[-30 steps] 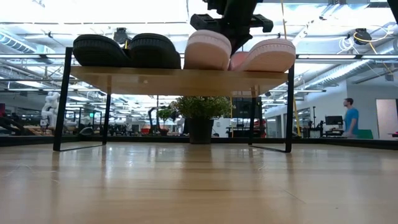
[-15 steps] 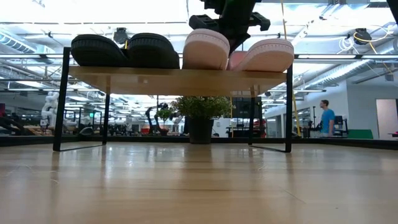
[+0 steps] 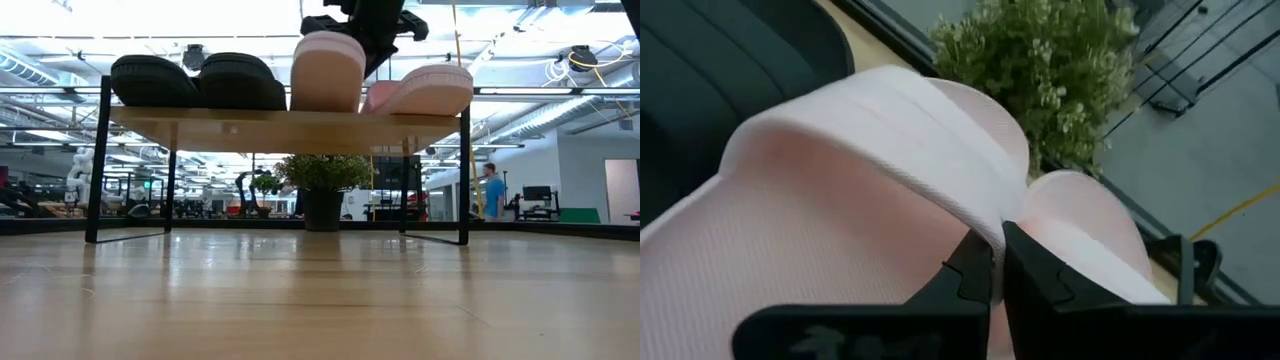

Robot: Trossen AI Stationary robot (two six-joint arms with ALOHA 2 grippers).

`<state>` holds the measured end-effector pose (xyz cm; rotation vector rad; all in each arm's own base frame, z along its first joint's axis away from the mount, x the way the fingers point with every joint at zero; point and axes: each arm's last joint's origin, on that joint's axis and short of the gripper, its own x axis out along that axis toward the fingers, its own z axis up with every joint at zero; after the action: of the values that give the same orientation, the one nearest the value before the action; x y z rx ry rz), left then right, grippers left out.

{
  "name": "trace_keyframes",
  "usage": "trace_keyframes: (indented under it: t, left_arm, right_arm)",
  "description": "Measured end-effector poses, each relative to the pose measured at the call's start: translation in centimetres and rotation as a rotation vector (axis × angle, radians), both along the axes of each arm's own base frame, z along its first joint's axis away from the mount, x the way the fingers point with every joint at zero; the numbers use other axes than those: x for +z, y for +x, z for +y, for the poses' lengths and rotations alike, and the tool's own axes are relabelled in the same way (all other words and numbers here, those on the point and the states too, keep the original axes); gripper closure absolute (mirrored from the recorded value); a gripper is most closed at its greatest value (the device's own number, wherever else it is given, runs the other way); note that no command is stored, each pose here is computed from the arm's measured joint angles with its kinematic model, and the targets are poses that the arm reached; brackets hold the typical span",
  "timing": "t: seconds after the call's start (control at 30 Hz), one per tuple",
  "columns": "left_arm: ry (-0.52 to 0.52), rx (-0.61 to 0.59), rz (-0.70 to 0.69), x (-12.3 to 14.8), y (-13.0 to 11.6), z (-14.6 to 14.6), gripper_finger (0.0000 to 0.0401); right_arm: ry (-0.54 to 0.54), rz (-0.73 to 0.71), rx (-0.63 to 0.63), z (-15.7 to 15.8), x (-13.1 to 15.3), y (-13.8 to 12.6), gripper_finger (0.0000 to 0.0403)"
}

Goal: Pick and place slides into the shelf
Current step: Put the pink slider on the shelf

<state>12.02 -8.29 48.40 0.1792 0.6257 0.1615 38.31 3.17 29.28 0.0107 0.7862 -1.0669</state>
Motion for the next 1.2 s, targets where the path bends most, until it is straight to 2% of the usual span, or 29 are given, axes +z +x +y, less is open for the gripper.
trace_keyframes:
  t: [0.47,0.87,1.2]
  left_arm:
    - [0.000,0.001,0.000,0.0,0.0,0.0,0.0203]
    - [0.000,0.001,0.000,0.0,0.0,0.0,0.0203]
    - [0.004,-0.002,0.000,0.0,0.0,0.0,0.0203]
  right_arm:
    - [0.010,0.040,0.005,-0.7,0.1,0.0,0.0402]
    - [-0.008,0.002,-0.006,-0.7,0.2,0.2,0.0402]
    - [-0.003,-0.018,-0.014,-0.9,-1.0,0.3,0.0402]
